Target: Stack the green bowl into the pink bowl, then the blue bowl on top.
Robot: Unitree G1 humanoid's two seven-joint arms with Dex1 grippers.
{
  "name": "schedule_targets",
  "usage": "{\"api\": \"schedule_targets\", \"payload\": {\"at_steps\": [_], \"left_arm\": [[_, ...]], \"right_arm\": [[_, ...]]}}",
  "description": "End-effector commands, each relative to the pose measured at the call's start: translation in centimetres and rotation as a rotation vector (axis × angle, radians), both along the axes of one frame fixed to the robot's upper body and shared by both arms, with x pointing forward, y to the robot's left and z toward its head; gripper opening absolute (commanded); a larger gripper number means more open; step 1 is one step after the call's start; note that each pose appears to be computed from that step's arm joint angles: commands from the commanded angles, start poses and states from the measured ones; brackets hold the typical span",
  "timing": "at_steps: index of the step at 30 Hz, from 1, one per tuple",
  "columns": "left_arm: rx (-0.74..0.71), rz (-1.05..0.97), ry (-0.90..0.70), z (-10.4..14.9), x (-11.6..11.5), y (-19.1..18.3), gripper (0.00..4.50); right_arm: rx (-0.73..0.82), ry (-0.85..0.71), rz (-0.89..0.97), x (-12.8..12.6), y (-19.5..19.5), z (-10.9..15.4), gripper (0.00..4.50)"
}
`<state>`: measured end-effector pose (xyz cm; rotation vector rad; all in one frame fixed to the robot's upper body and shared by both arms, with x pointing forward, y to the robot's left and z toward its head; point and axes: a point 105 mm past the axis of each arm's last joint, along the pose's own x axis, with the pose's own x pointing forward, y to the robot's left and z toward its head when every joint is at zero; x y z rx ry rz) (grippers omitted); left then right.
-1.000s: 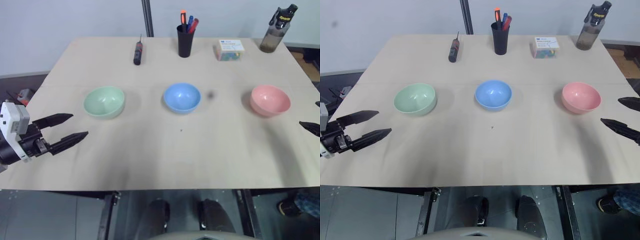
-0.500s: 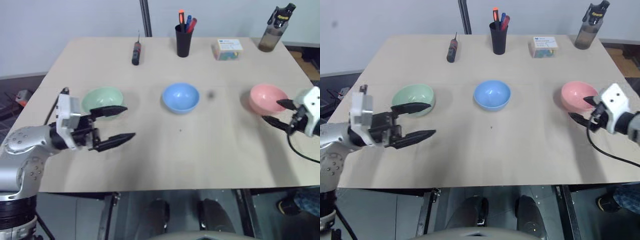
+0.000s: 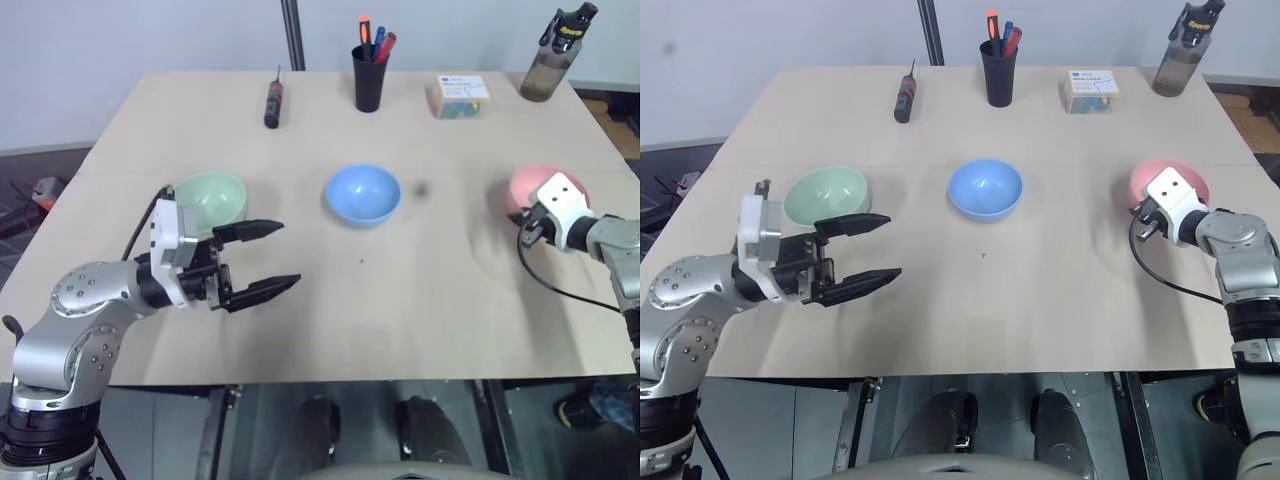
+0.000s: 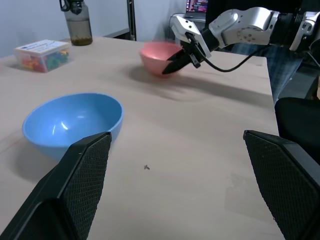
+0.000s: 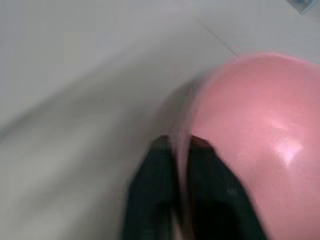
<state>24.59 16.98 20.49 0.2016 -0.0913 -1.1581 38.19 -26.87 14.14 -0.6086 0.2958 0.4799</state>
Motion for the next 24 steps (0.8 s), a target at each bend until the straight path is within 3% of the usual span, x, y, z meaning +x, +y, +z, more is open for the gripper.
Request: {"api": "schedule_targets", "payload": {"at_steps": [1,5,11,14,17,18,20,21,24], "left_arm": [[-0.003,0.011,-0.049,1.1,-0.5,-0.1,4.5],[0.011,0.177,-0.066,0.5,1.3,1.1,4.5],[0.06,0.412,-0.135,0.1,4.0,2.8,4.5],[0.082,0.464,-0.187,0.6,4.8,3.1,4.5],[0.152,0.548,-0.249,0.7,5.5,3.7,4.5],[0.181,0.567,-0.259,0.5,5.6,3.9,4.5],[0.219,0.596,-0.262,0.3,5.6,4.2,4.5],[0.226,0.609,-0.251,0.2,5.6,4.4,4.5],[0.263,0.675,-0.196,-0.1,5.7,5.2,4.5]], "right_arm": [[-0.012,-0.078,0.063,-0.1,1.1,2.7,0.02],[0.049,-0.027,0.386,-4.3,8.0,3.6,0.02],[0.207,0.114,0.77,-11.3,18.7,1.9,0.02],[0.207,0.164,0.837,-12.5,20.9,0.3,0.02],[0.194,0.176,0.828,-11.7,21.6,-1.0,0.02],[0.207,0.171,0.808,-11.0,21.8,-1.0,0.59],[0.214,0.182,0.817,-10.7,21.8,-1.1,0.96],[0.202,0.184,0.822,-10.6,21.8,-1.1,1.5],[0.191,0.184,0.825,-10.7,21.4,-0.8,2.51]]}}
